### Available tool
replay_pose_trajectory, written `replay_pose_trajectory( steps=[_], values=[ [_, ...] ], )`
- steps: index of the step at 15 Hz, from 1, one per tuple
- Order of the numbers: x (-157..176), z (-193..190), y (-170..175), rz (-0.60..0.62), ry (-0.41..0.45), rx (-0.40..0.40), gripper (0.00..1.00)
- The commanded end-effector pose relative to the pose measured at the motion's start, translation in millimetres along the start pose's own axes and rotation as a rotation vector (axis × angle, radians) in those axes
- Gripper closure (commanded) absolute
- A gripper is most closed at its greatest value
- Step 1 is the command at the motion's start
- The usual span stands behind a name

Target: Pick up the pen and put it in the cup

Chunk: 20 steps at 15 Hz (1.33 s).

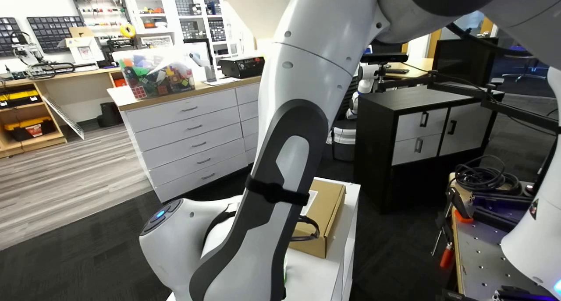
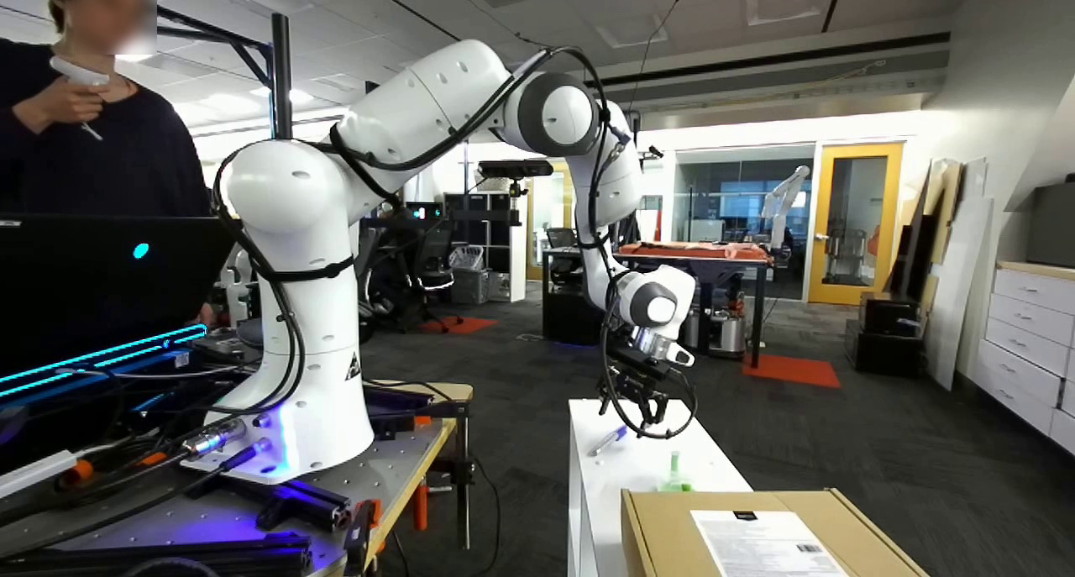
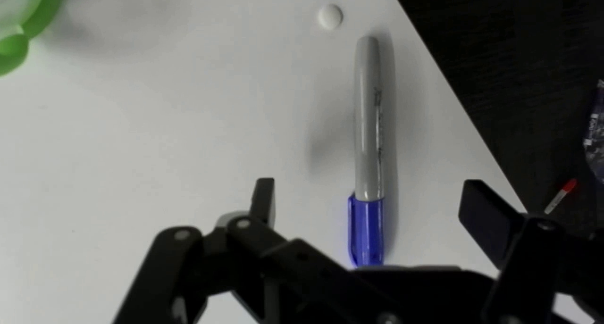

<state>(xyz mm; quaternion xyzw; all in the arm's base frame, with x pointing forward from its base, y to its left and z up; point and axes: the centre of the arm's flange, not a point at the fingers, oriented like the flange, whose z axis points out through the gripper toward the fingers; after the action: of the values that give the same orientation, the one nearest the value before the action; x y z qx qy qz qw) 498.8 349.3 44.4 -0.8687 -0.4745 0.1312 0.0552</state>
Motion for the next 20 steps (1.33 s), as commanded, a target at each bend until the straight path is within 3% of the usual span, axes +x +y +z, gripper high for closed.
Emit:
replay_pose_trajectory(
  steps=[1,9,20],
  values=[
    [-19,-10,-17,-0.016,0.000,0.023,0.00],
    [-1,-4,-51,-0.144,0.008,-0.014,0.00],
    [-14,15,-73,-0.366,0.010,-0.185,0.00]
  ],
)
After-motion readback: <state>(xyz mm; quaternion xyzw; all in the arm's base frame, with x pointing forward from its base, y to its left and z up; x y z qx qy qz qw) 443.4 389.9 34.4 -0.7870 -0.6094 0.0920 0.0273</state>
